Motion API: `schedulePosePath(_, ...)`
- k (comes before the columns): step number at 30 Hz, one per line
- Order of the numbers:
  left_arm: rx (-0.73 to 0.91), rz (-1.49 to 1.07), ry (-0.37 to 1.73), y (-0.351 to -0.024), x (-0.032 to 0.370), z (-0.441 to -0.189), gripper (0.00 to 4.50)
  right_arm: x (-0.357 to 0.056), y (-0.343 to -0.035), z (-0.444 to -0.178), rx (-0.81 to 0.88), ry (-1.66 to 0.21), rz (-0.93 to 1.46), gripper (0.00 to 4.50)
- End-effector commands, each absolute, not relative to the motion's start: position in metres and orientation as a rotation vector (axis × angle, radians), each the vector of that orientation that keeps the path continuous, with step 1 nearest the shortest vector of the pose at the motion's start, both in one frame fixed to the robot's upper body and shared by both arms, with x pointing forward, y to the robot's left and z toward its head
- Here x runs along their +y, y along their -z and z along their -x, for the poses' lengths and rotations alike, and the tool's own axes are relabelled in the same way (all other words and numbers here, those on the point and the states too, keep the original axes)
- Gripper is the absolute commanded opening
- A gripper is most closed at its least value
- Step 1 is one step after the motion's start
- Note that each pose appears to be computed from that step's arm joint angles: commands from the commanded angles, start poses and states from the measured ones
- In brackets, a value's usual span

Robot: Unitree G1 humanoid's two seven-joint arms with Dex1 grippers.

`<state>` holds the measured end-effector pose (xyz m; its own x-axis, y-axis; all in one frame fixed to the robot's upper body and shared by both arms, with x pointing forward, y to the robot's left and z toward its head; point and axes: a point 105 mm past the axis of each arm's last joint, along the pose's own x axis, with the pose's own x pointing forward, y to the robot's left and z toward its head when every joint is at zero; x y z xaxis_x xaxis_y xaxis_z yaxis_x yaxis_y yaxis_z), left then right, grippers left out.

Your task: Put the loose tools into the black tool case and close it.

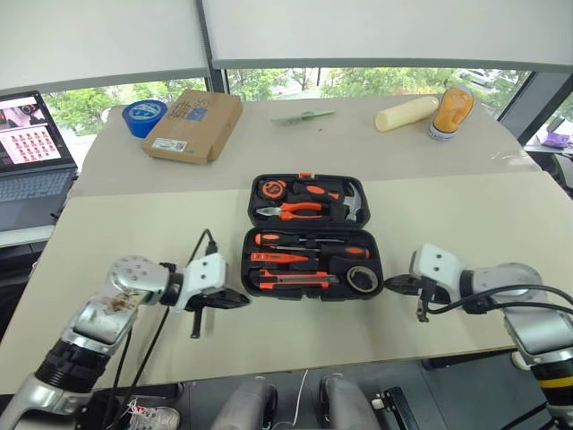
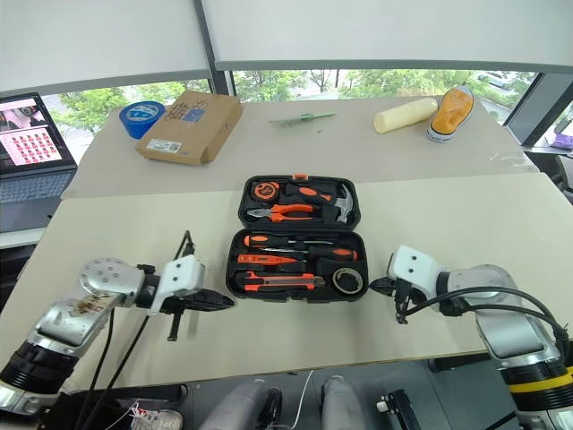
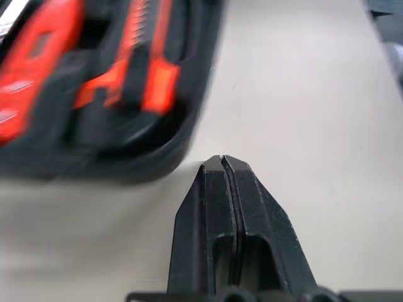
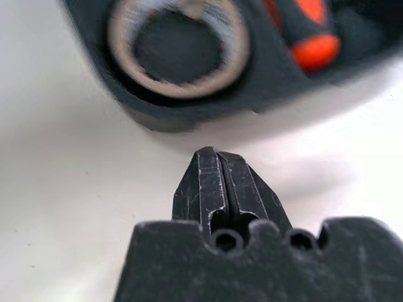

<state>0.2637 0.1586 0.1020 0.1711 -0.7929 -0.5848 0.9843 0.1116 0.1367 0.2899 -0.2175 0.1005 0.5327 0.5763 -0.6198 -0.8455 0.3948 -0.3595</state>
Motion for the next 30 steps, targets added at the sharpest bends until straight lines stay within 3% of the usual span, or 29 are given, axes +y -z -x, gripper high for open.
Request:
schedulePosePath(1, 0.435, -0.587, 1.32, -0.123, 0.184, -0.274, 0.04, -0.233, -0.117, -0.306, 0.399, -0.849, 0.748, 0.0)
schedulePosePath(6, 0.347, -0.676, 1.12, -0.13, 0.186, -0.334, 0.04, -0.237, -0.127, -0.332, 0.359, -0.791, 0.758, 0.0)
schedulePosePath(10, 0.283, -0.62, 1.121, -0.131, 0.161, -0.351, 0.04, -0.231, -0.13, -0.348, 0.331, -0.782, 0.739, 0.0)
schedulePosePath(14, 0.269, -0.606, 1.192, -0.121, 0.139, -0.345, 0.04, -0.219, -0.132, -0.361, 0.303, -0.788, 0.715, 0.0)
schedulePosePath(19, 0.251, -0.555, 1.259, -0.12, 0.127, -0.331, 0.04, -0.193, -0.139, -0.359, 0.255, -0.884, 0.641, 0.0)
schedulePosePath(30, 0.264, -0.427, 1.373, -0.122, 0.121, -0.288, 0.04, -0.177, -0.132, -0.306, 0.277, -1.054, 0.622, 0.0)
